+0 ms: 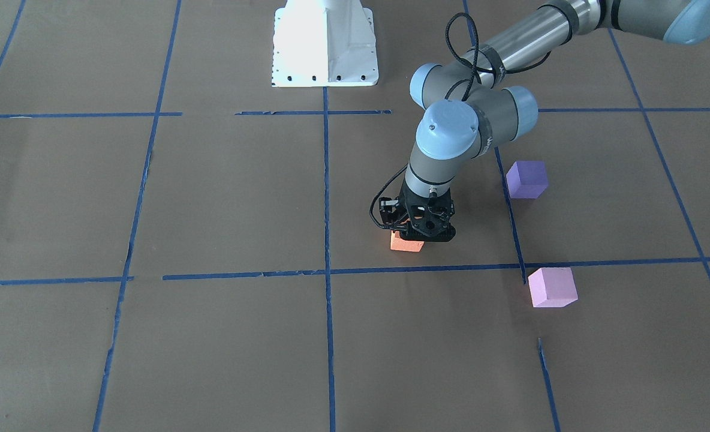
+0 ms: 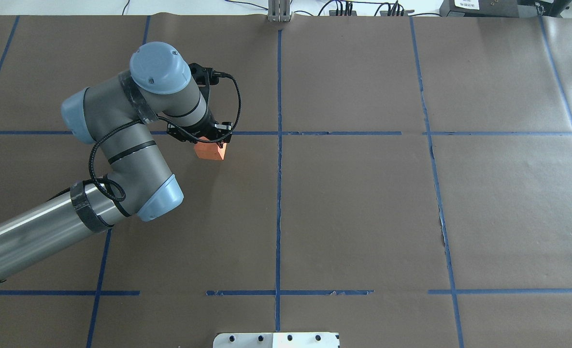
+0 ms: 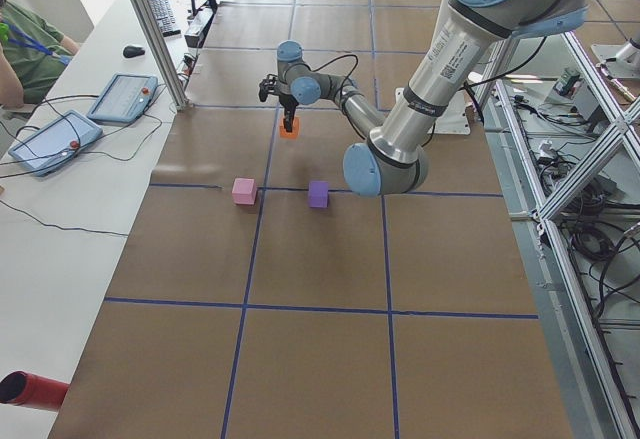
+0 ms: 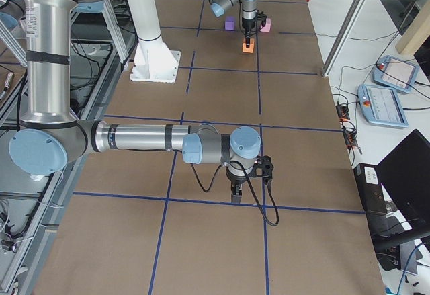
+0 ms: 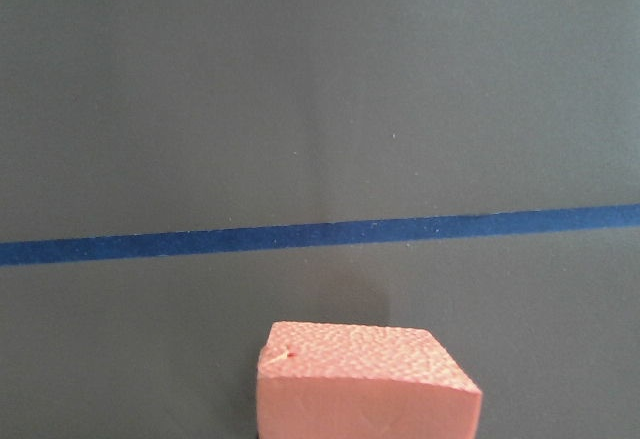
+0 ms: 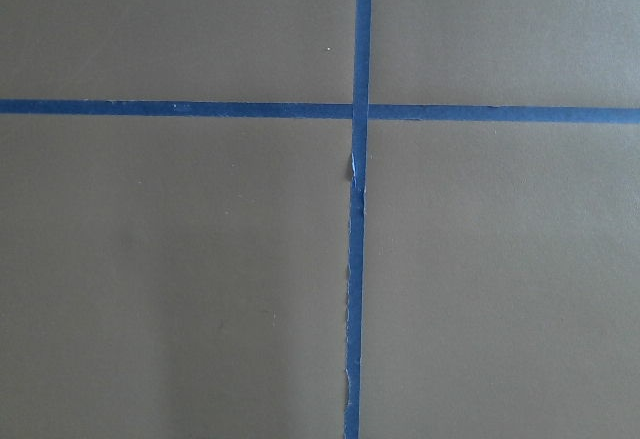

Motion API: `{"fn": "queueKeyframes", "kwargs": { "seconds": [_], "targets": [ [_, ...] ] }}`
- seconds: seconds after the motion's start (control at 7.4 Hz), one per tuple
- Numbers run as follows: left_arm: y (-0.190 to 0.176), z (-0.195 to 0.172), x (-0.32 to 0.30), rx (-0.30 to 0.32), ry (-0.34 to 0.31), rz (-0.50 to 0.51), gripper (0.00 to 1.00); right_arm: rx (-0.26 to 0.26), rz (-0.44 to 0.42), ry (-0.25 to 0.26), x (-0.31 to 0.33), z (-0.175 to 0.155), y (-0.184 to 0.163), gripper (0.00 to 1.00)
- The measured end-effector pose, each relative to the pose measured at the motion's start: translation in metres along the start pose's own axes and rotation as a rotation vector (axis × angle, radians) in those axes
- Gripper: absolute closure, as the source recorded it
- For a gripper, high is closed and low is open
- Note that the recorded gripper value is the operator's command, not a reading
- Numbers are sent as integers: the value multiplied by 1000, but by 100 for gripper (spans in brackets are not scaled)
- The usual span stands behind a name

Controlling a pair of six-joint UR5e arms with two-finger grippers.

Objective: Arrange blocks in a line
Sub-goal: 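Carry the orange cube toward the gap between pink and purple cubes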

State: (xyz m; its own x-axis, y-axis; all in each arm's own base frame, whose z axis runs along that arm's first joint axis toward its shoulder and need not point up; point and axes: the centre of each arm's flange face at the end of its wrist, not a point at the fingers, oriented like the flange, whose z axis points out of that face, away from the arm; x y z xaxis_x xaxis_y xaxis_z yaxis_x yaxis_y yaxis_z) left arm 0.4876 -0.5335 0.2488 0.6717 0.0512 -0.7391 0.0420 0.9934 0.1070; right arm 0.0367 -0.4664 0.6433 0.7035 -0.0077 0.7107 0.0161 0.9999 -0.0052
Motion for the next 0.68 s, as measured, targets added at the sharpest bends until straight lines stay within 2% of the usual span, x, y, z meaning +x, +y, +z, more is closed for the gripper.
{"fn": "queueKeyframes", "kwargs": {
  "seconds": [0.27, 0.68],
  "targets": [
    [-7, -37, -22, 3, -19, -35, 100, 0, 0, 0, 0, 0, 0, 0],
    [-8, -49, -116, -45, -35, -131, 100, 0, 0, 0, 0, 0, 0, 0]
  ]
}}
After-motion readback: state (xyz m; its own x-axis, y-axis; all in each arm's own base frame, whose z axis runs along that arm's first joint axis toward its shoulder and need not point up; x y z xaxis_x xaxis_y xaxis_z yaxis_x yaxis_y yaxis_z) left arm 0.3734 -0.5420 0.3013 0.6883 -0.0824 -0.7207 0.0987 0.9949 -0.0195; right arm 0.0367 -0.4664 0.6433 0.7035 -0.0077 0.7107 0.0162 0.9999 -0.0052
